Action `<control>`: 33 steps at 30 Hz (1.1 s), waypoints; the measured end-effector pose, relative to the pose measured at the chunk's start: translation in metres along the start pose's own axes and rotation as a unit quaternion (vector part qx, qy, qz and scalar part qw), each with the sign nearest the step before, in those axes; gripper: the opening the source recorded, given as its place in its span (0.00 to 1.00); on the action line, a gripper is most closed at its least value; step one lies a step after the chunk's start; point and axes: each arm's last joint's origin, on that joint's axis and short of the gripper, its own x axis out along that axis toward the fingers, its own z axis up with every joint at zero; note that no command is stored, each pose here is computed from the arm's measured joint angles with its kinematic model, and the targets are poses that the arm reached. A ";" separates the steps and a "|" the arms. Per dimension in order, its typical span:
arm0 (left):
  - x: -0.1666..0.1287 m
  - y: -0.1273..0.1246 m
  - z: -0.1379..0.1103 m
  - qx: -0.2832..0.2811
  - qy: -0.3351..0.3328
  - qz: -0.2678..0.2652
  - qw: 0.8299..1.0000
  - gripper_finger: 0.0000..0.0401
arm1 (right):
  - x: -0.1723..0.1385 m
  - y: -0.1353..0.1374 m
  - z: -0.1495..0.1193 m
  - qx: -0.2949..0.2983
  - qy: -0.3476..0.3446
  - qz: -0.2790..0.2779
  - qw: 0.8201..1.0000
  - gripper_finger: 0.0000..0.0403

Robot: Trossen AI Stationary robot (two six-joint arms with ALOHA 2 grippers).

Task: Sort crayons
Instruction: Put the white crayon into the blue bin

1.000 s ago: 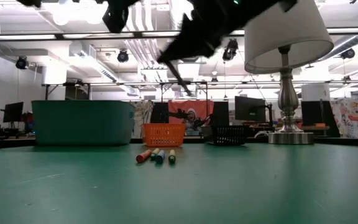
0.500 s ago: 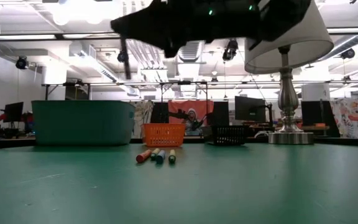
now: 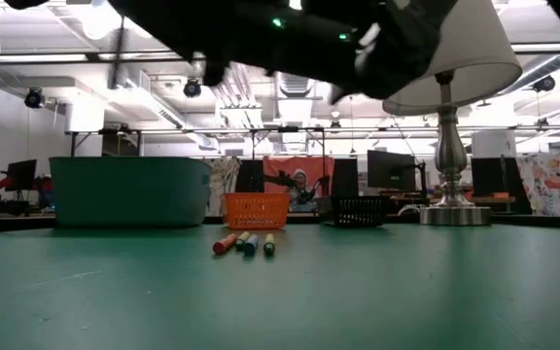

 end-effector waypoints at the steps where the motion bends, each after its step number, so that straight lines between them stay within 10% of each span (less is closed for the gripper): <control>1: 0.000 0.001 0.000 0.001 0.001 0.003 1.000 0.21 | 0.005 0.000 0.000 0.000 -0.011 0.017 1.000 0.04; 33: -0.031 0.006 0.043 0.095 -0.097 0.073 0.988 0.21 | 0.109 -0.007 -0.036 0.045 -0.137 0.081 0.986 0.04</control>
